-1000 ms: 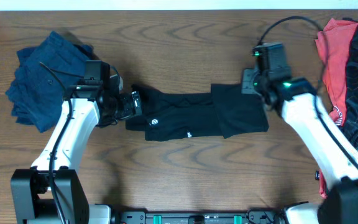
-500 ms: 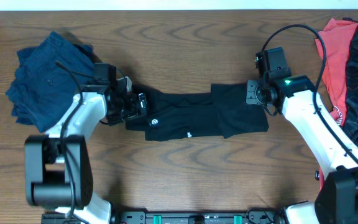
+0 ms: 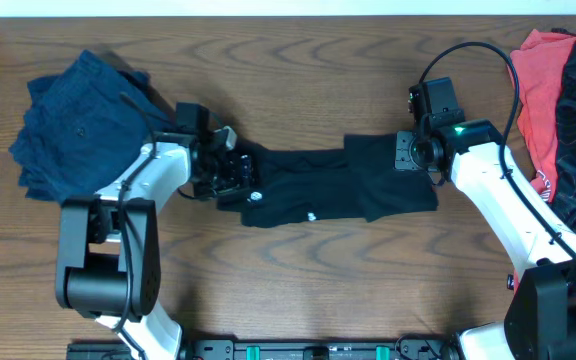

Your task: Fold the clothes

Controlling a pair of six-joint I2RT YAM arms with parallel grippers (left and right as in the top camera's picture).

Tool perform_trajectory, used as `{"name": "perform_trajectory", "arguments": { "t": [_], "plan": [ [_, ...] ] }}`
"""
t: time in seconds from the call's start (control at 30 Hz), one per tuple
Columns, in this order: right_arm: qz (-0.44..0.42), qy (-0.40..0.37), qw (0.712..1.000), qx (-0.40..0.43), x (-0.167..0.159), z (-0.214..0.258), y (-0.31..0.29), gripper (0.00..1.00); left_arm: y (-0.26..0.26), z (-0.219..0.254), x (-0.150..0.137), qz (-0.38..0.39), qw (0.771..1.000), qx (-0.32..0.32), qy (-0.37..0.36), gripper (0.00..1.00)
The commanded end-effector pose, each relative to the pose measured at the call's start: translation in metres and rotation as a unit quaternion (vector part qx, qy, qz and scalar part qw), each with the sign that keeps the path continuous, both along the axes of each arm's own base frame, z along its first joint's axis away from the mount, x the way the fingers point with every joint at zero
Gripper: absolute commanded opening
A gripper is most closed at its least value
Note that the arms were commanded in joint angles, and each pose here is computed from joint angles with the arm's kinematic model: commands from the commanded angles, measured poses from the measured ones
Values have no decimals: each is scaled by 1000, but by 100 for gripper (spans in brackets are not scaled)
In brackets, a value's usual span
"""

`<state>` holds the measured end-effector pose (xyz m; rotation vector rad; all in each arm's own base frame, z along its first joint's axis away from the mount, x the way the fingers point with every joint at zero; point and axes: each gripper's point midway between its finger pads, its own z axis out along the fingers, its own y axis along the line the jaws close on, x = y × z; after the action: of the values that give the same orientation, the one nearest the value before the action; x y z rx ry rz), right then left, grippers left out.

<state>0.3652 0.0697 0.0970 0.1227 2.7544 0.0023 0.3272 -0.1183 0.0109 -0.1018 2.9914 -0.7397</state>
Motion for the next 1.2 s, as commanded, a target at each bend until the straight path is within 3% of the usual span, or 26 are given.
{"name": "perform_trajectory", "arguments": {
  "t": [0.0,0.1,0.17,0.77,1.17],
  "plan": [
    [-12,8,1000,-2,-1,-4,-4,52,-5,-26,-30,-14,998,1,62,52],
    [-12,8,1000,-2,-1,-4,-4,52,-3,-26,-31,-11,998,1,65,20],
    [-12,8,1000,-2,-2,-4,-4,51,1,-25,-29,-7,998,3,63,7],
    [-31,35,998,-37,-8,-13,-35,51,58,65,-9,75,997,-2,-9,6],
    [28,130,991,-8,-17,-82,-11,49,61,101,-9,79,995,-3,-65,6]
  ]
}}
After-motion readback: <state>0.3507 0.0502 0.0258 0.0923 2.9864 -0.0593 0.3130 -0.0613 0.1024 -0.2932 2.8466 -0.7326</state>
